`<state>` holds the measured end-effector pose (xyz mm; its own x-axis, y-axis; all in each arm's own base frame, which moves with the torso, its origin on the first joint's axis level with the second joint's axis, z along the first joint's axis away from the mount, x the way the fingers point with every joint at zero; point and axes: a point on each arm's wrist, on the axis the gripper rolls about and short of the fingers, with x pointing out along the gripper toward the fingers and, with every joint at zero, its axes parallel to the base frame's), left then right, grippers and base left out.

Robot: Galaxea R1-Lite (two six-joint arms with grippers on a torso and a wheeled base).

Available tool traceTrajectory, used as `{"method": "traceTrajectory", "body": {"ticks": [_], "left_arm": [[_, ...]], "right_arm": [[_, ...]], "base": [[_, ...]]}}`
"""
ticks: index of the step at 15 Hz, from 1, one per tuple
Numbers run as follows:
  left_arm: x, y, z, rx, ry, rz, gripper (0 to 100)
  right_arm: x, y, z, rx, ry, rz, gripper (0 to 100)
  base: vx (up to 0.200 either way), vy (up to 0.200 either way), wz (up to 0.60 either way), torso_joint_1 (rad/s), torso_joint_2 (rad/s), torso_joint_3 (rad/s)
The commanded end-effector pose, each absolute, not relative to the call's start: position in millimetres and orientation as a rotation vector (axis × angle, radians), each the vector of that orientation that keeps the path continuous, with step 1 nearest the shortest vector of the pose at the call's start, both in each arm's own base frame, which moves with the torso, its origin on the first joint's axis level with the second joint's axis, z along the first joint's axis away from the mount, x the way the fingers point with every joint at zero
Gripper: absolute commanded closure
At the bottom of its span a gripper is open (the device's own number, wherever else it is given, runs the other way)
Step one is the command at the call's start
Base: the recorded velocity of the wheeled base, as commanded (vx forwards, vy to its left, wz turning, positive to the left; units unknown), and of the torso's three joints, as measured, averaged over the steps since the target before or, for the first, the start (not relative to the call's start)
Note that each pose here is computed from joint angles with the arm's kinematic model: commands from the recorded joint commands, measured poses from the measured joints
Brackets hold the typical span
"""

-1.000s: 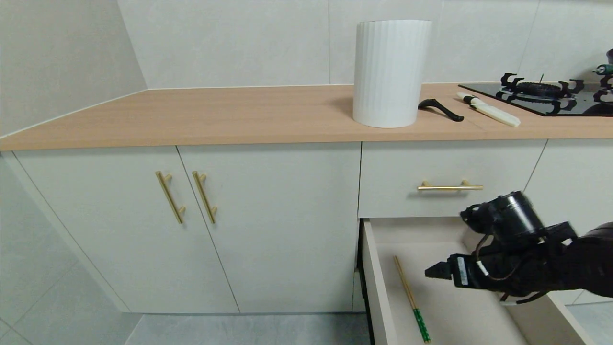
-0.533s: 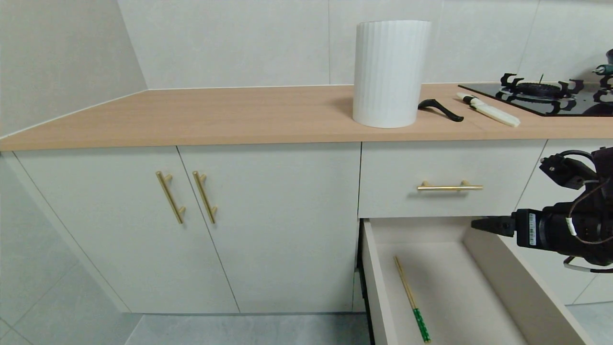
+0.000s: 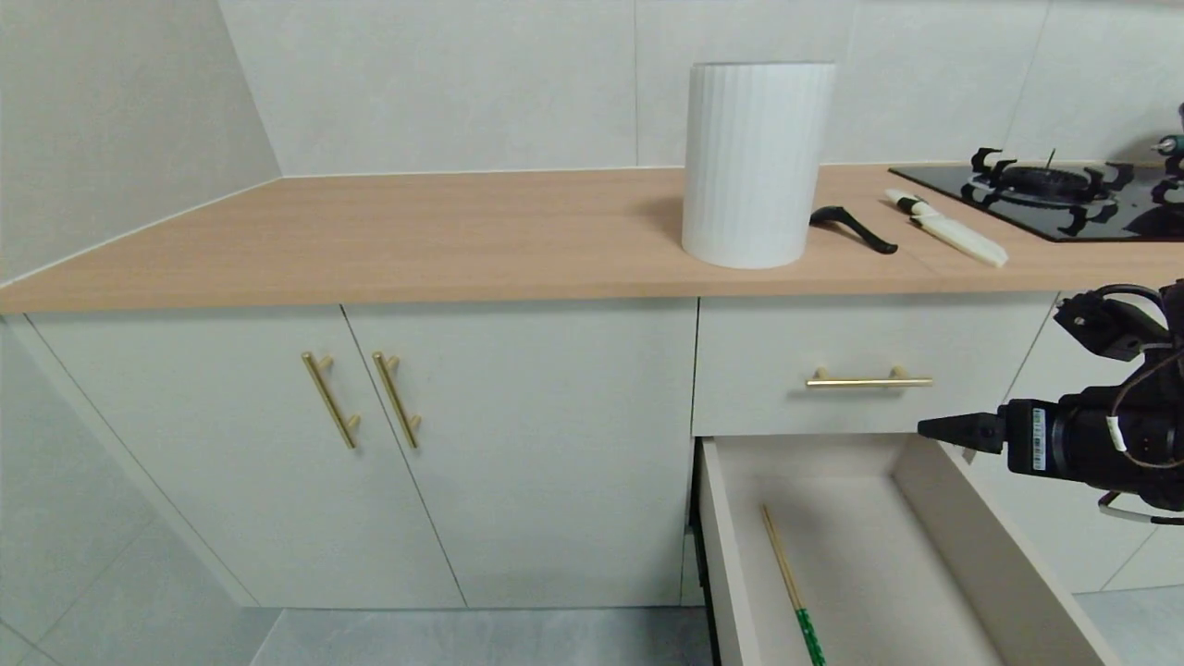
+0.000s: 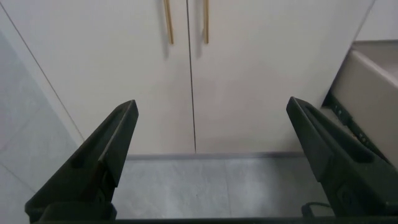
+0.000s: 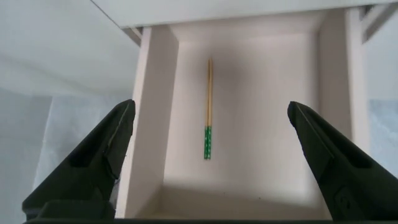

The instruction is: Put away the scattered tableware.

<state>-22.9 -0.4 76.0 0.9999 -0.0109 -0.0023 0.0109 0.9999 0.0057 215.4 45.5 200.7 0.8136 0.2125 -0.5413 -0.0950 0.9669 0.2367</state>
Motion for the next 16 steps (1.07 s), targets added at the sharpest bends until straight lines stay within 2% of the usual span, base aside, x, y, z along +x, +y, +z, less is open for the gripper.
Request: {"method": "traceTrajectory", "body": {"ticks": [1, 16], "left_arm": [[-22.9, -0.5, 75.9, 0.006, 0.003, -0.011, 0], [-22.9, -0.5, 75.9, 0.006, 0.003, -0.011, 0]], "right_arm": [[215.2, 45.9, 200.4, 0.203, 0.601, 0.168, 0], [215.5, 46.0, 198.4, 0.194, 0.605, 0.171, 0]], "base": [[0.000, 0.000, 0.00, 0.115, -0.60, -0.310], [0.000, 0.000, 0.00, 0.179, -0.48, -0.290]]}}
